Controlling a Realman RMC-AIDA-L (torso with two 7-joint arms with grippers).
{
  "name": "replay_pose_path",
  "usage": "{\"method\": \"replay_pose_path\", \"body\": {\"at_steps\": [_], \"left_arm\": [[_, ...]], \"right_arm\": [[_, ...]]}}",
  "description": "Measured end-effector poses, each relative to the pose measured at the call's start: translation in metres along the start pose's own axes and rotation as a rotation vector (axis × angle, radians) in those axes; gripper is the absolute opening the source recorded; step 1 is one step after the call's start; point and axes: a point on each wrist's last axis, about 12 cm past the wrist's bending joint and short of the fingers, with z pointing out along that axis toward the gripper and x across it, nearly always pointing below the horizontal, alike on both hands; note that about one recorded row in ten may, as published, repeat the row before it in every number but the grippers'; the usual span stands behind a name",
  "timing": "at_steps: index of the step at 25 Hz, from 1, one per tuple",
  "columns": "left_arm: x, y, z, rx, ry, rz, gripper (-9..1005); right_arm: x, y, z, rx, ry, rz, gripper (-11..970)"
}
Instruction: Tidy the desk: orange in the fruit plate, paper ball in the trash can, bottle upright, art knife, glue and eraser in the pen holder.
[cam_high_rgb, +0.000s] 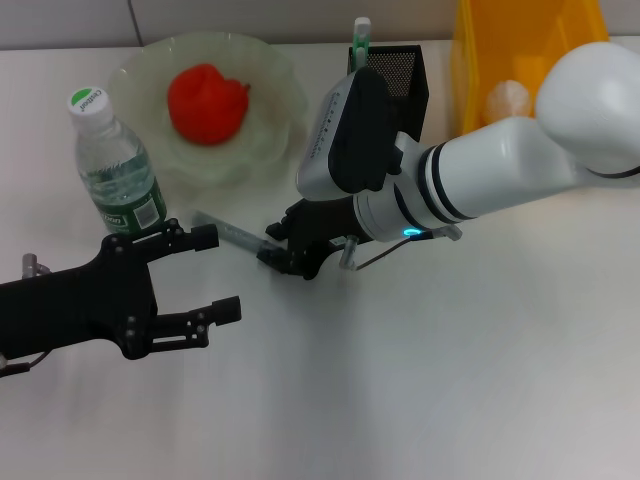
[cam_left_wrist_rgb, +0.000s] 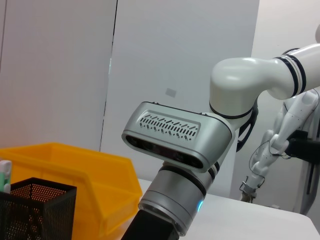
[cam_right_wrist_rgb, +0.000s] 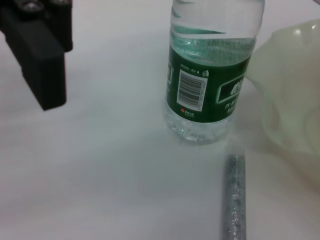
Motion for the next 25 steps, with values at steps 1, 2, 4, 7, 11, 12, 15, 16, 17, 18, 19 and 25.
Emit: {"method": "replay_pose_path", "body": {"at_steps": [1,2,4,7,11,12,15,16,17,18,19,25], "left_arm": [[-0.0001,0.0000,0.0001,0.000,0.000,0.000,853],[-0.0003,0.0002,0.0003,0.001,0.000,0.001,853],[-0.0005,0.0004,0.0005,0.001,-0.001,0.001,853],[-0.0008,0.0008,0.0002,-0.001,0.000,-0.001,853],[-0.0011,0.0012,0.0004,-0.001,0.001,-0.001,852],[-0.0011,0.0012,0.0004,-0.001,0.001,-0.002,852],[-0.0013,0.0014,0.0000,-0.001,0.002,-0.002,852],[-0.0014,0.0016,-0.0002,-0.002,0.002,-0.001,852],[-0.0015,0.0017,-0.0005,-0.002,0.003,-0.001,852],[-0.0015,0.0017,-0.0005,-0.002,0.003,-0.001,852],[-0.0016,0.0020,-0.0009,-0.003,0.003,-0.001,852],[-0.0017,0.0024,-0.0022,-0.007,0.005,-0.001,853]], "right_arm": [[0.0002,0.0000,0.0000,-0.001,0.001,0.001,381],[0.0004,0.0002,0.0000,-0.003,0.002,0.001,361],[0.0003,0.0005,0.0000,-0.007,0.004,0.000,322],[-0.0003,0.0002,0.0001,-0.007,0.005,0.003,209],[-0.0011,-0.0009,0.0002,-0.007,0.011,0.011,133],[-0.0015,-0.0013,0.0002,-0.007,0.014,0.012,132],[-0.0018,-0.0012,0.0001,-0.008,0.013,0.012,131],[-0.0021,-0.0011,-0.0001,-0.010,0.011,0.014,131],[-0.0017,-0.0006,-0.0012,-0.022,0.009,0.020,131],[-0.0017,-0.0006,-0.0012,-0.022,0.009,0.020,131],[-0.0015,0.0002,-0.0028,-0.039,0.006,0.030,131],[0.0000,0.0003,-0.0089,-0.059,-0.021,0.065,131]]}}
